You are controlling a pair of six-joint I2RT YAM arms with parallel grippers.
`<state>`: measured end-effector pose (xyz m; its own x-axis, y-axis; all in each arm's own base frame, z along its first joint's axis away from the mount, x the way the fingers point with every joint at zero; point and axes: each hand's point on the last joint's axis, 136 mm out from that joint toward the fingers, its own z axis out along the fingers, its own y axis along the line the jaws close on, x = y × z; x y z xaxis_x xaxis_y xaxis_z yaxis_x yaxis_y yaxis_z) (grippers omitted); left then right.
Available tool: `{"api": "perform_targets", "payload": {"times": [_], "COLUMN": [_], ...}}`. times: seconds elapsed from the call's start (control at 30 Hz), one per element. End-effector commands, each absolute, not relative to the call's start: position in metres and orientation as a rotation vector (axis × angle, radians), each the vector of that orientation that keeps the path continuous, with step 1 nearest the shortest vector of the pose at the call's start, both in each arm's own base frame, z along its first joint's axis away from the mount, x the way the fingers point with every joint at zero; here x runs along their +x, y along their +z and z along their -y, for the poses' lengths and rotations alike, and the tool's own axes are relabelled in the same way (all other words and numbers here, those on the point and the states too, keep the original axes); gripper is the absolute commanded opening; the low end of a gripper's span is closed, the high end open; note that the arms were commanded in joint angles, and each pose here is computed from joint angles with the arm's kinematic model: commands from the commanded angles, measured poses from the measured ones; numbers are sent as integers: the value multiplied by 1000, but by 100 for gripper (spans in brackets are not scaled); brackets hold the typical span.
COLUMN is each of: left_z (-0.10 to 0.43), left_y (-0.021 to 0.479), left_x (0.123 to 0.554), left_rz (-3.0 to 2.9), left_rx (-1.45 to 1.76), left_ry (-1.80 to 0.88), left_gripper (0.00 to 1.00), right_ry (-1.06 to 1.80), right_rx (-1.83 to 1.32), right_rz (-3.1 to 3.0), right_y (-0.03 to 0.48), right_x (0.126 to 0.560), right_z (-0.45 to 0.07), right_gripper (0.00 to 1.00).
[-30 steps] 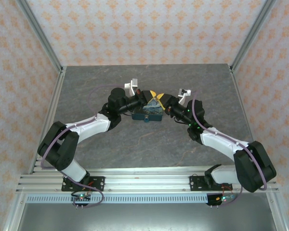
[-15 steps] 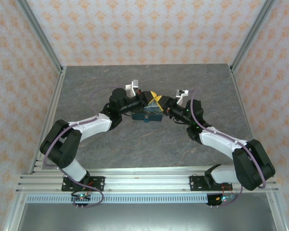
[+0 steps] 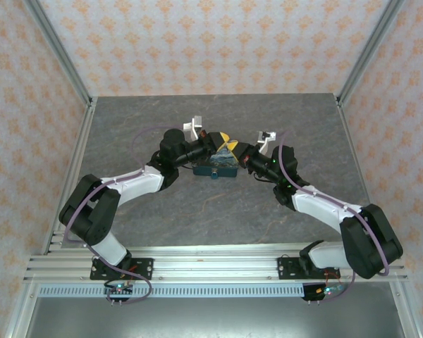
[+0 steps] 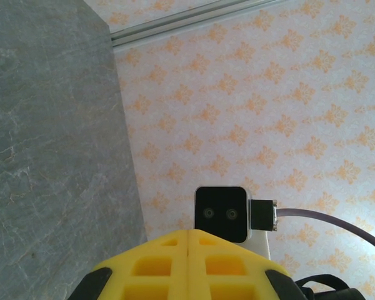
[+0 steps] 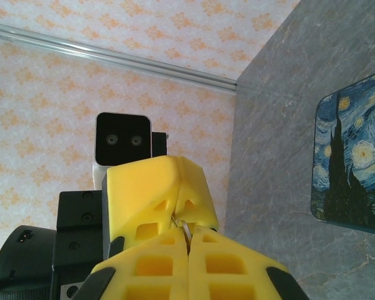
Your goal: Unlock the padlock with the key
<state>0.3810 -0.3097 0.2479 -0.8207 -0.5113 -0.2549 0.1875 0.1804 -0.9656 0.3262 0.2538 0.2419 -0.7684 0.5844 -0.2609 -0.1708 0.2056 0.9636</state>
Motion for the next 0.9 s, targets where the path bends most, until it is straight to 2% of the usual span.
{"api": "perform_targets", "payload": {"times": [0.0,0.2,0.3,0.4,0.6,0.7,0.87], "left_z": [310,310,310,310,309,310,311], "left_y": [255,254,253,253,249,248,250], "left_x": [379,378,377,377,375,376,377], "left_rz": [-1904,-1907,-1908,-1909,-1916,-1916,-1912], "left_rx": [-276,-276,-279,-278,-288,-291,-294], "left_ry": [-1714,-1714,-1715,-1715,-1711,-1708,-1711], "left_gripper": [0,0,0,0,0,0,0], "right_ry": [1615,1602,1597,1593,1604,1627,1640], "right_rx": [351,373,387,393,392,378,362], "right_rz": [-1809,-1798,-1793,-1784,-1781,-1785,-1798], "right_y": [260,259,259,262,264,265,262], "right_x": [327,327,329,331,334,333,332], "right_z": [-249,-242,-240,-239,-241,-245,-248], "right_gripper": [0,0,15,21,16,21,22]}}
